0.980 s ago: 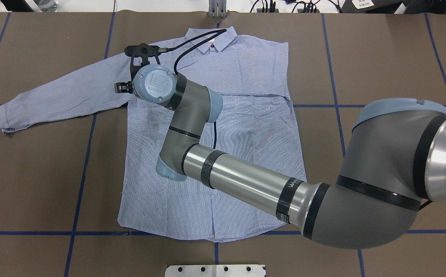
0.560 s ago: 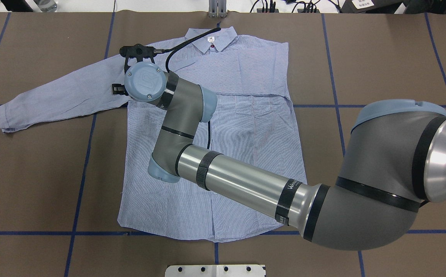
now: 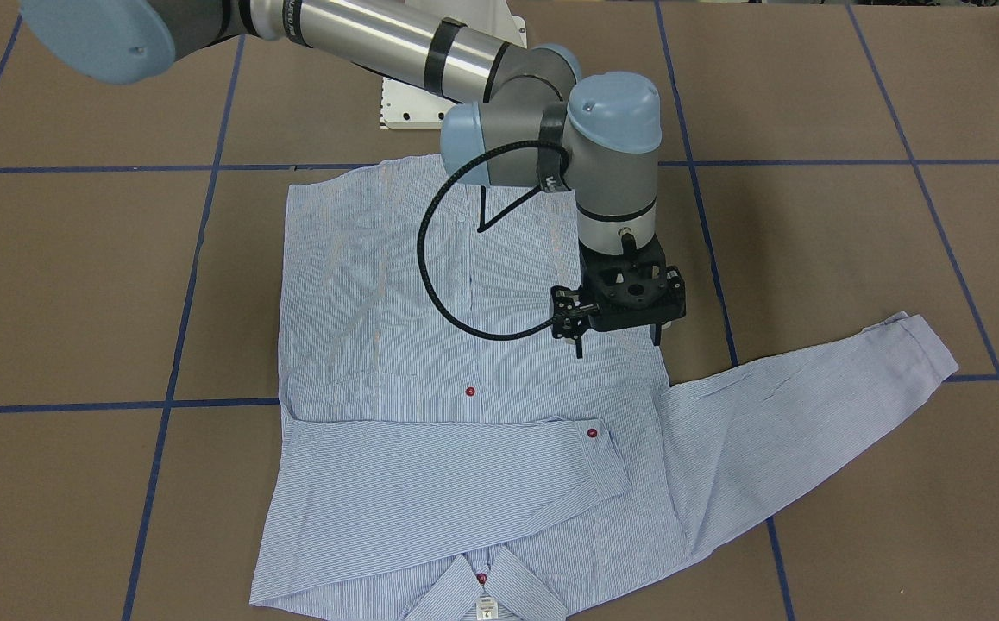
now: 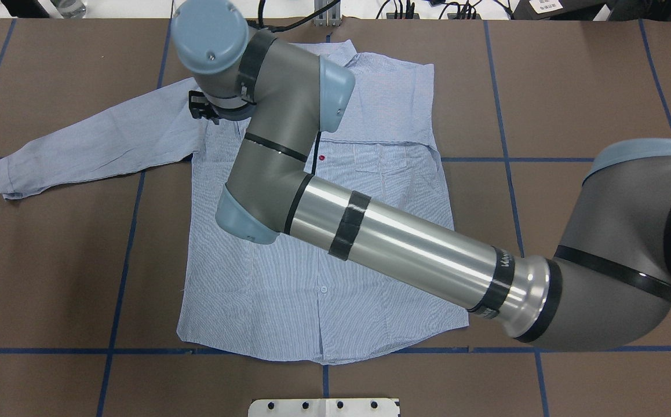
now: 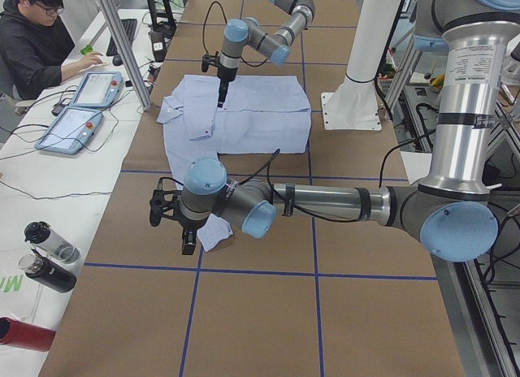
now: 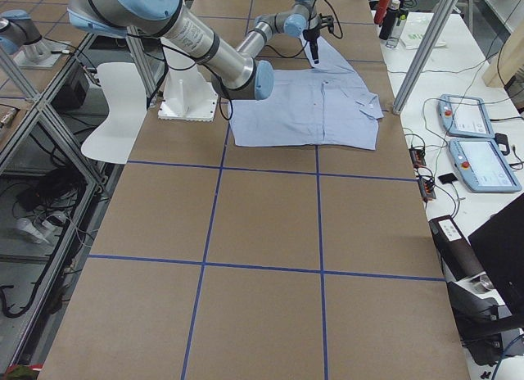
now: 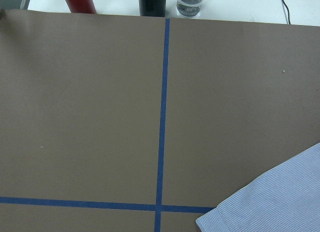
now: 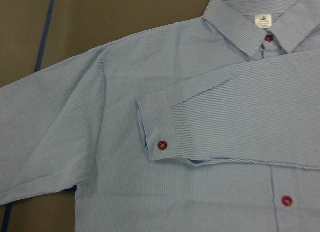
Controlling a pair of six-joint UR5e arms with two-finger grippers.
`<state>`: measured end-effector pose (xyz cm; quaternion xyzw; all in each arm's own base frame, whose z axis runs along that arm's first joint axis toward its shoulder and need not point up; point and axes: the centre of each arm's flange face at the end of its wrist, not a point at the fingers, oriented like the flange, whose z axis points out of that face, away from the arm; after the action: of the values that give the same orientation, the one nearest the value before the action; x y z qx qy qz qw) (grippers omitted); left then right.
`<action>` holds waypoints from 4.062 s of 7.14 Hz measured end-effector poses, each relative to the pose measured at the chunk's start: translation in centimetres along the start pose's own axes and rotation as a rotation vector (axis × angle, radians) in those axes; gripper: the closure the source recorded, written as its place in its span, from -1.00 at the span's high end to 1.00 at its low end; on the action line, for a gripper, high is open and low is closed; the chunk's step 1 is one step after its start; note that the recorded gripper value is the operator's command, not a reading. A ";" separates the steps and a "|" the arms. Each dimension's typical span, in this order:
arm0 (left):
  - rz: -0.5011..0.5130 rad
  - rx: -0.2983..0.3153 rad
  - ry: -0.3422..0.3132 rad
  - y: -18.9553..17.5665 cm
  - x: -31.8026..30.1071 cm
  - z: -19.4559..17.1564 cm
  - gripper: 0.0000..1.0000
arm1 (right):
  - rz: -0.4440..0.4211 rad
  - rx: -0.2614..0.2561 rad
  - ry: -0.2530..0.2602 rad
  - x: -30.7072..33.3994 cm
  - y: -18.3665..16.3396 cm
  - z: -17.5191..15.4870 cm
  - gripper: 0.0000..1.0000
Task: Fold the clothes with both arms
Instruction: 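Release the cuff and raise the right gripper back toward its side, then grasp the cuff of the other sleeve with the left gripper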
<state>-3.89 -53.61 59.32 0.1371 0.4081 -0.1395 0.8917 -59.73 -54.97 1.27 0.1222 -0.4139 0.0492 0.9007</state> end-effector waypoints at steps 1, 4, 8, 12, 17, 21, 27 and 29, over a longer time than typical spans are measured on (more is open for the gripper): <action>-0.054 0.021 0.003 1.7 1.2 1.8 0.99 | 0.027 -0.023 0.013 5.1 -0.4 -1.9 1.00; -0.202 0.070 0.011 7.3 6.5 8.3 0.88 | -0.074 -0.055 0.129 19.0 -1.1 -5.5 1.00; -0.208 0.085 -0.057 11.6 8.9 14.3 0.57 | -0.179 -0.183 0.138 30.5 -5.3 -6.9 1.00; -0.195 0.093 -0.070 12.8 6.4 16.9 0.33 | -0.188 -0.183 0.133 31.1 -5.0 -6.6 1.00; -0.177 0.071 -0.082 14.1 6.7 18.4 0.17 | -0.194 -0.169 0.117 31.0 -4.9 -6.3 1.00; -0.174 0.068 -0.078 14.2 7.0 18.5 0.11 | -0.196 -0.166 0.115 30.9 -4.8 -6.3 1.00; -0.155 0.057 -0.062 14.8 8.2 18.6 -1.00 | -0.196 -0.170 0.119 31.3 -4.7 -6.0 1.00; -0.138 0.066 -0.021 14.4 10.1 17.0 -1.00 | -0.196 -0.172 0.119 31.4 -4.8 -6.0 1.00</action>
<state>19.39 -47.76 64.21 0.1363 0.4024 -0.2154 0.8793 -33.93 -58.40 20.43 0.0814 -0.3485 -0.0677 0.9313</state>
